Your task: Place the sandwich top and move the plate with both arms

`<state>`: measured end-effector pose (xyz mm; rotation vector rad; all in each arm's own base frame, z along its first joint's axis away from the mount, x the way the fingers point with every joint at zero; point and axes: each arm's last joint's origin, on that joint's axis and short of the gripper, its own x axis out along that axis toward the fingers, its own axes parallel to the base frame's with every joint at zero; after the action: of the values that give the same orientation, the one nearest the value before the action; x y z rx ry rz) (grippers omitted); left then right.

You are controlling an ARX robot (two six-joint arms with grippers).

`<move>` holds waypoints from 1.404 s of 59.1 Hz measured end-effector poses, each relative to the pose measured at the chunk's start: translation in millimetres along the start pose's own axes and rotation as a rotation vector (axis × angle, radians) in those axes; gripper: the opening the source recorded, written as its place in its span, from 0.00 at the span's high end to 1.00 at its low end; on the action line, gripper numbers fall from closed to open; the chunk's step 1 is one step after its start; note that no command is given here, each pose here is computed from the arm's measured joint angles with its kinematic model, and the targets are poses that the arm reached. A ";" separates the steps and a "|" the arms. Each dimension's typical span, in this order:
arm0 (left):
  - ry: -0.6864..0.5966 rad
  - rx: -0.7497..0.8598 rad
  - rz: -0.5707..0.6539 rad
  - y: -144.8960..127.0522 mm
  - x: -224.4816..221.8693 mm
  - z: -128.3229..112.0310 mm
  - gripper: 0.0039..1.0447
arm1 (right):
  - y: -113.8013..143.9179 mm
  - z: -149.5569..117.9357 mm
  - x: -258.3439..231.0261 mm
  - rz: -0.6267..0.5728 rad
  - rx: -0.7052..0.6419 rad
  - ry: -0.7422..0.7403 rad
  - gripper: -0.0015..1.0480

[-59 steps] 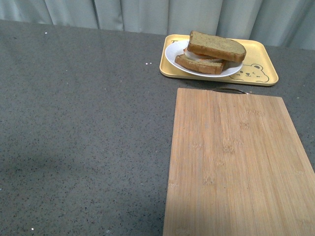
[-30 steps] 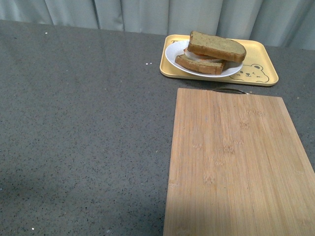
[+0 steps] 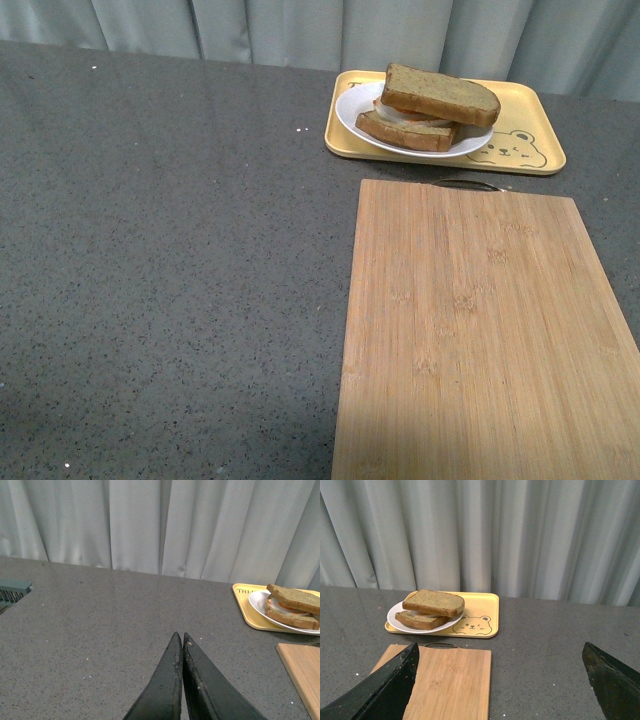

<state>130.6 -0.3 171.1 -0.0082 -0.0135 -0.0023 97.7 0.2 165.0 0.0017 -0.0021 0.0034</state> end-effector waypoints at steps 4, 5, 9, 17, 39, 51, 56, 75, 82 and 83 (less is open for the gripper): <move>-0.003 0.000 0.000 0.0 -2.4 0.8 0.97 | 0.0 0.0 0.0 0.000 0.000 0.000 0.09; -0.004 0.000 0.000 0.0 -3.1 1.0 0.97 | 0.0 0.0 0.0 0.000 0.000 0.000 0.09; -0.007 0.000 0.000 0.0 -5.0 1.6 0.97 | 0.0 0.0 0.0 0.000 0.000 0.000 0.09; -0.006 0.000 0.000 0.0 -8.7 1.9 0.97 | 0.0 0.0 0.0 0.000 0.000 0.000 0.09; -0.009 0.000 0.000 0.0 -18.6 2.3 0.97 | 0.0 0.0 0.0 0.000 0.000 0.000 0.09; -0.008 0.000 0.000 0.0 -22.4 1.9 0.97 | 0.0 0.0 0.0 0.000 0.000 0.000 0.09; 0.024 0.000 -0.001 0.0 -28.8 -2.1 0.97 | 0.0 0.0 0.0 0.000 0.000 0.000 0.09; -0.003 0.000 0.000 0.0 -33.8 -0.8 0.68 | 0.0 0.0 0.0 0.000 0.000 0.000 0.09; -0.003 0.000 0.000 0.0 -33.8 -0.8 0.49 | 0.0 0.0 0.0 0.000 0.000 0.000 0.09; -0.003 0.000 0.000 0.0 -33.8 -0.8 0.47 | 0.0 0.0 0.0 0.000 0.000 0.000 0.09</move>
<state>96.8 -0.2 169.8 -0.0082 -0.0166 -0.0027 97.7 0.2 165.0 0.0017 -0.0021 0.0034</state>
